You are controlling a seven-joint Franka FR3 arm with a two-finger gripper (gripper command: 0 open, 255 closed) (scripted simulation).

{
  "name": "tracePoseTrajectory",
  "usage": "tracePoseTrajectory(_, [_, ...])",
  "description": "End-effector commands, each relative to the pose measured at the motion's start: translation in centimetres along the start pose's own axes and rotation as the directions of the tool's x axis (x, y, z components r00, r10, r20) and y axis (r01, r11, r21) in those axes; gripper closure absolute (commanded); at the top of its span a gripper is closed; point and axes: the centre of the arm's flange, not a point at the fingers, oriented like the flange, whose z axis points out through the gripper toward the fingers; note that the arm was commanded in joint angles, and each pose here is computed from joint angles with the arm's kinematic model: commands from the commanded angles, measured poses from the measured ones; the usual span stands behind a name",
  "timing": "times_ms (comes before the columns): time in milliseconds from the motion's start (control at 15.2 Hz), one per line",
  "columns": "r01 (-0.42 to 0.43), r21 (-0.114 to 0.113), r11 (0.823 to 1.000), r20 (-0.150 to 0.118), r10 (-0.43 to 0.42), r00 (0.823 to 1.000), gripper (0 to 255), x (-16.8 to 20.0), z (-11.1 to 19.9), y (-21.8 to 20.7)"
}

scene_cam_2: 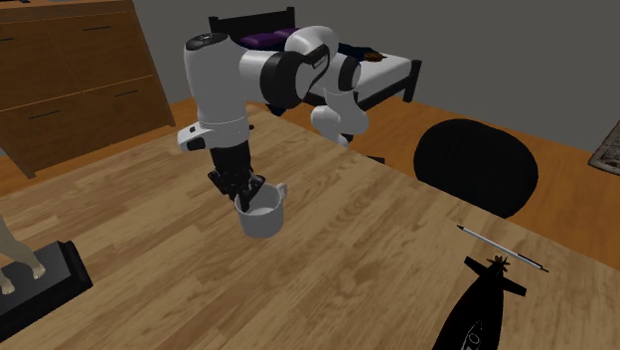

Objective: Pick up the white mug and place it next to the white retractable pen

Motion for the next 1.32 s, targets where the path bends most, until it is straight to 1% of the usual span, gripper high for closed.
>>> tracePoseTrajectory(0, [0.000,0.000,1.000,0.000,0.000,1.000,255,0.1,-1.0,-0.1])
tracePoseTrajectory(462, [0.000,0.000,1.000,0.000,0.000,1.000,255,0.4,-4.7,-0.3])
tracePoseTrajectory(528, [0.000,0.000,1.000,0.000,0.000,1.000,255,0.5,-4.8,-0.3])
tracePoseTrajectory(1254, [0.000,0.000,1.000,0.000,0.000,1.000,255,-4.9,-6.6,-13.7])
